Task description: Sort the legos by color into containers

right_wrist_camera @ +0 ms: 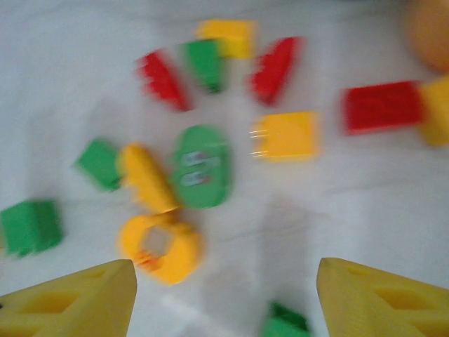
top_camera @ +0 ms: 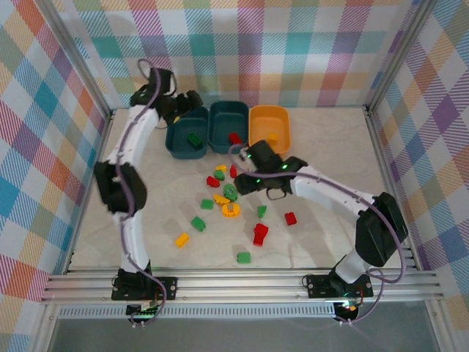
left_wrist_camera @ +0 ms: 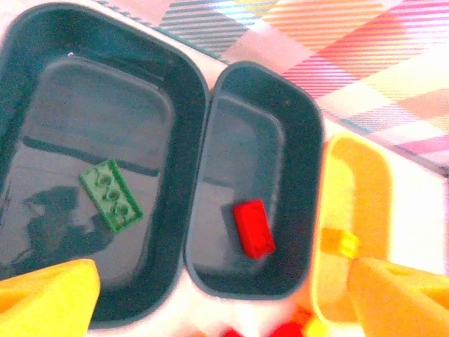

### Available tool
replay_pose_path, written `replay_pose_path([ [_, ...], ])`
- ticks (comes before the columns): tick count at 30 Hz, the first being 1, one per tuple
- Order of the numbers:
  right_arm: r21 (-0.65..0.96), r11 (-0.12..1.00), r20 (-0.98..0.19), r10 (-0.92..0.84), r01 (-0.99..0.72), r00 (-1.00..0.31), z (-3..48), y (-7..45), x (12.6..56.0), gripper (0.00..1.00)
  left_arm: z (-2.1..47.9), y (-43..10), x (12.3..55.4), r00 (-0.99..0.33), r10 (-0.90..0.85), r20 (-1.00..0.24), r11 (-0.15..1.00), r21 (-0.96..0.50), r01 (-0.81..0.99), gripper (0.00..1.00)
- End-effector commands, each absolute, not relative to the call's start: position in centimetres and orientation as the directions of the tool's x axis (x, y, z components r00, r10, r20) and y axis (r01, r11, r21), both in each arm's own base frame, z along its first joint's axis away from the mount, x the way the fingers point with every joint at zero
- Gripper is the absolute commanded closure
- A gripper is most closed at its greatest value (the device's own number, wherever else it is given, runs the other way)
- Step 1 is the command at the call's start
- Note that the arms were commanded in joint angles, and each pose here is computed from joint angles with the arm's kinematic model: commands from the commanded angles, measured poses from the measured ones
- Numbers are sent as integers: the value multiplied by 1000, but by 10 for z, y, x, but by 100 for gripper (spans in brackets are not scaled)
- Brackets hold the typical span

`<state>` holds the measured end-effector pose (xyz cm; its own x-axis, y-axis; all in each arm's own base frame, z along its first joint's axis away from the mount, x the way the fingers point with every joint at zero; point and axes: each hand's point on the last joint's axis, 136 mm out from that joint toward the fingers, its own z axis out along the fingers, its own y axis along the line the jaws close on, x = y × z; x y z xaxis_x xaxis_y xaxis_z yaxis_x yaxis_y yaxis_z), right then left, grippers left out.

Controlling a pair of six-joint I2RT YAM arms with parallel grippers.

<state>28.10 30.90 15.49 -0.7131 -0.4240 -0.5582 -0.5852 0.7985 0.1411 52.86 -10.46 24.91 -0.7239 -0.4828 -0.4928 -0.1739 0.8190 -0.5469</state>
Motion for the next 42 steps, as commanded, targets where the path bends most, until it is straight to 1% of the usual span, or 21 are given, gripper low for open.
replay_pose_path([
  [1,98,670,-514,-599,-736,-614,144,352,232,33,230,-55,486,-577,-724,-377,637,-687,-350,4],
  [3,113,579,-501,-668,-807,-550,136,380,202,33,193,-34,448,-527,-794,-302,563,-691,-453,3],
  [5,118,495,-491,-724,-861,-484,128,406,176,32,147,-13,401,-480,-848,-225,497,-652,-572,2],
  [8,112,428,-460,-778,-897,-428,111,431,151,31,101,9,345,-425,-897,-122,405,-610,-680,0],
  [10,82,390,-444,-809,-917,-384,96,443,141,31,83,16,317,-411,-908,-81,377,-588,-716,0],
  [12,12,361,-407,-850,-933,-334,77,450,138,30,69,19,294,-416,-908,-45,367,-562,-741,0],
  [14,-55,327,-385,-879,-944,-282,65,458,138,30,65,20,281,-421,-906,-36,367,-560,-742,0],
  [15,-86,310,-384,-887,-947,-256,61,463,139,29,66,26,275,-403,-914,-39,353,-563,-747,0],
  [19,-184,264,-380,-907,-947,-179,53,479,148,25,66,41,259,-347,-936,-58,316,-574,-756,0],
  [21,-223,231,-370,-919,-947,-137,48,484,154,24,64,43,255,-320,-947,-40,279,-597,-752,0],
  [23,-272,201,-340,-935,-941,-101,42,486,161,24,64,41,253,-314,-949,-13,254,-621,-742,0],
  [26,-303,180,-327,-942,-936,-76,39,488,166,23,67,40,251,-334,-942,-14,270,-622,-735,0],
  [30,-302,151,-332,-942,-941,-44,35,494,169,22,69,39,248,-344,-939,-23,283,-623,-729,0],
  [35,-269,118,-371,-929,-956,-10,39,506,173,22,90,44,256,-349,-935,-64,304,-649,-697,0],
  [39,-213,50,-395,-918,-976,39,40,516,160,21,104,44,262,-364,-927,-87,326,-667,-670,0],
  [42,-181,14,-399,-915,-983,61,31,518,155,21,106,43,262,-376,-922,-93,338,-669,-662,0],
])
